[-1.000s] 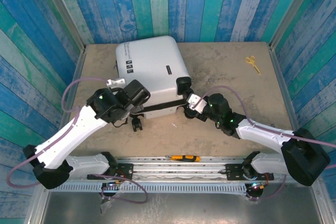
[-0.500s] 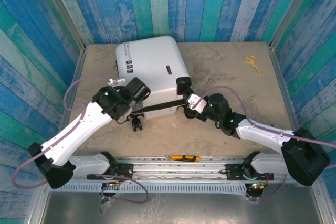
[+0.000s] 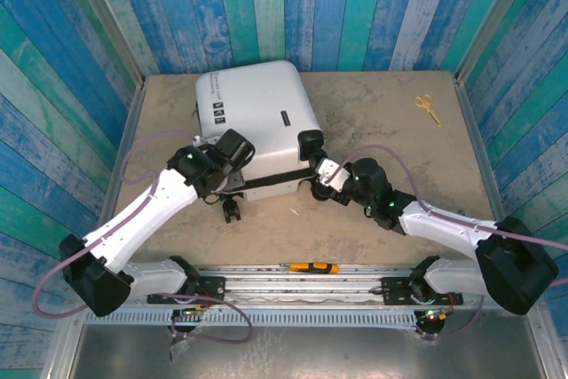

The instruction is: Pack the luggage

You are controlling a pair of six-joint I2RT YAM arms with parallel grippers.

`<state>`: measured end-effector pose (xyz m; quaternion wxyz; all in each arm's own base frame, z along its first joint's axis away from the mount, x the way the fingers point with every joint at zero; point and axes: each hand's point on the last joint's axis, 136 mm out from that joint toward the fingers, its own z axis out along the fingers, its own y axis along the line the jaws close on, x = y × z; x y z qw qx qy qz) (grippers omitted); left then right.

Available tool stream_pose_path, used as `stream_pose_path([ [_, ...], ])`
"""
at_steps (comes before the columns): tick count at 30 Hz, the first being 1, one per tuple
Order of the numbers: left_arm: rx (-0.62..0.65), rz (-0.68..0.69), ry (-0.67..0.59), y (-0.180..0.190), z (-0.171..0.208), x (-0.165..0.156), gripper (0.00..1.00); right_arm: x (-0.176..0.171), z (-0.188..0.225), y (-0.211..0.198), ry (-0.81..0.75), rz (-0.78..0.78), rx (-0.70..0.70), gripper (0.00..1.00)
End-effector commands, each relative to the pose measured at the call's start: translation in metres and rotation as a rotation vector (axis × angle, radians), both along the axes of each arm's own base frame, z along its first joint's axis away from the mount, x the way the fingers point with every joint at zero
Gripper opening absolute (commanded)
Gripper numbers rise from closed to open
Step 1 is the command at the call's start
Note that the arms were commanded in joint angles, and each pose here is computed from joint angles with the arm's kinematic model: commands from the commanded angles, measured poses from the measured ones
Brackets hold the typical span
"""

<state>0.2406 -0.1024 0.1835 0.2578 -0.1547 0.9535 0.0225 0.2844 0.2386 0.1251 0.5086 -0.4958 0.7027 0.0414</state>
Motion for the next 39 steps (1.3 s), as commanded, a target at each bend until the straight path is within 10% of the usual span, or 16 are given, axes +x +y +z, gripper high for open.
stream_pose_path([
  [1, -0.025, -0.031, 0.017, -0.007, -0.012, 0.004, 0.66, 0.004, 0.015, 0.0, -0.027, -0.014, 0.029, 0.0],
  [15, -0.005, 0.013, -0.01, 0.016, -0.011, 0.006, 0.0, 0.009, 0.017, -0.002, -0.05, -0.035, 0.012, 0.0],
  [39, -0.023, 0.174, -0.134, 0.104, -0.02, 0.033, 0.0, 0.018, 0.019, 0.013, -0.107, 0.135, -0.009, 0.0],
])
